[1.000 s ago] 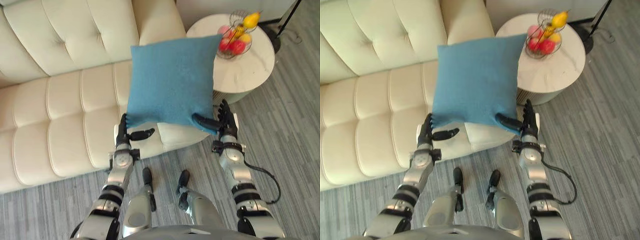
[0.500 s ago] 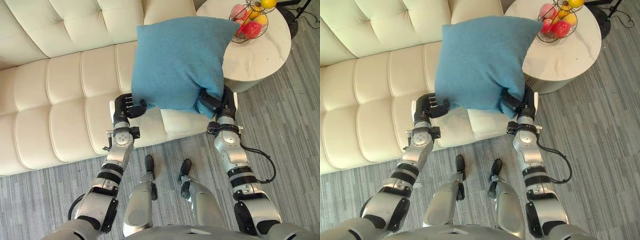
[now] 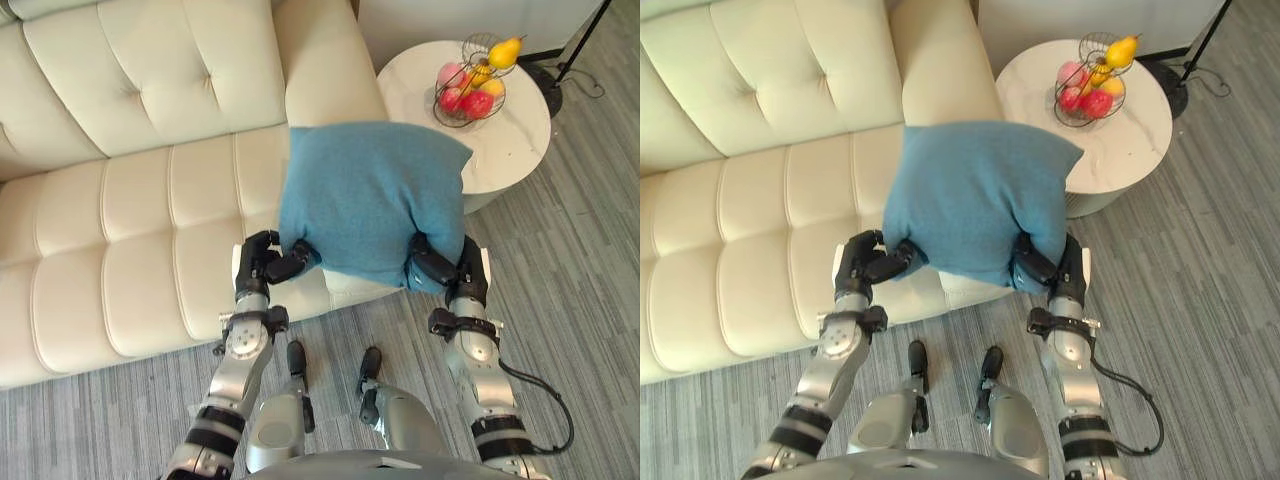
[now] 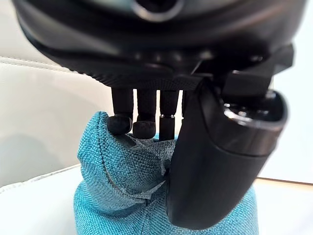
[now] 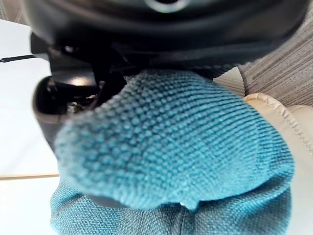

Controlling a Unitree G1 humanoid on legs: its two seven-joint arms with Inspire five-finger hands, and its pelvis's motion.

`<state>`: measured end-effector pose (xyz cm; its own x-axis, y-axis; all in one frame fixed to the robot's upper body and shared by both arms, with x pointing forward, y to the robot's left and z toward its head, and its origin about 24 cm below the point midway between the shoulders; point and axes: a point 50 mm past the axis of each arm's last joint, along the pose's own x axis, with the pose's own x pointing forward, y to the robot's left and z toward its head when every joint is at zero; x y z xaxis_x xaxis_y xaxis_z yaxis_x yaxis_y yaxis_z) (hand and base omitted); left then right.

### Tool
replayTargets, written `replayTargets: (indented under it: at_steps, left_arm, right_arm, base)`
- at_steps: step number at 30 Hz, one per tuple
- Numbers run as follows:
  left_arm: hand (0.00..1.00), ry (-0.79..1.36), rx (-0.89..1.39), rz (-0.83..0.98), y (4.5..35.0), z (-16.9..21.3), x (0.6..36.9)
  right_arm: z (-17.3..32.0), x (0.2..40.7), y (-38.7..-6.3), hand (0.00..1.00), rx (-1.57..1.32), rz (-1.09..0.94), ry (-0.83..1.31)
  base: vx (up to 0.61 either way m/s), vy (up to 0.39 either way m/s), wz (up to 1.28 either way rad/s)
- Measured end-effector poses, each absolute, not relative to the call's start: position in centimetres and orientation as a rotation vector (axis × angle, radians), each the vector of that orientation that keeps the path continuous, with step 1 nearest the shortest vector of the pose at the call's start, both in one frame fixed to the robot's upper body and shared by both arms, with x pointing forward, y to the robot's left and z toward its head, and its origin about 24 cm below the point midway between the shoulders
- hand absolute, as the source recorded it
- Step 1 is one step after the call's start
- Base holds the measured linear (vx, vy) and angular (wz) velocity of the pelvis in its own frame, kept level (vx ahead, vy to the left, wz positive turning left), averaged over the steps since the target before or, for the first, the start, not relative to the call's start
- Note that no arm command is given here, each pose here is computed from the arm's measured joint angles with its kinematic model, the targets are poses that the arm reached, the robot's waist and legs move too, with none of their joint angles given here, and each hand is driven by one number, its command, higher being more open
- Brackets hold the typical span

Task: Pick up cushions and gather them together orderly.

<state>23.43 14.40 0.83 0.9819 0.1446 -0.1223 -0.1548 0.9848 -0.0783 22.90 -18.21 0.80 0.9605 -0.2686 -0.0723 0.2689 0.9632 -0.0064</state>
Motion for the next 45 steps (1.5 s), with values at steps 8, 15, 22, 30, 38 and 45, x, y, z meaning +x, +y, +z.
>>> replayTargets:
  at_steps: [8, 15, 22, 30, 38, 45]
  left_arm:
    - [0.00, 0.152, -0.134, 0.126, 13.5, 0.2, 21.5]
    - [0.00, 0.131, -0.257, 0.113, 12.1, 1.3, 20.0]
    - [0.00, 0.133, -0.295, 0.078, 11.1, 1.6, 19.5]
    - [0.00, 0.177, -0.288, -0.016, 9.5, 0.6, 19.7]
    - [0.00, 0.253, -0.204, -0.042, 10.3, -1.3, 19.3]
    - [0.00, 0.271, -0.154, -0.050, 11.3, -1.8, 19.1]
  right_arm:
    - [0.4, 20.1, -18.3, 0.00, -0.013, -0.327, 0.096]
    - [2.1, 19.7, -18.7, 0.00, -0.031, -0.338, 0.029]
    - [2.3, 19.6, -19.2, 0.00, -0.028, -0.385, 0.022]
    - [1.5, 19.1, -21.3, 0.00, -0.045, -0.471, 0.060]
    - [-2.3, 18.8, -20.9, 0.00, -0.018, -0.483, 0.239]
    - [-2.8, 19.3, -20.2, 0.00, -0.022, -0.431, 0.264]
  base:
    - [-0.03, 0.005, 0.34]
    - [-0.04, -0.071, 0.53]
    - [-0.12, -0.023, 0.66]
    - [-0.01, 0.169, 0.79]
    - [0.10, 0.191, 0.33]
    - [0.19, 0.055, 0.12]
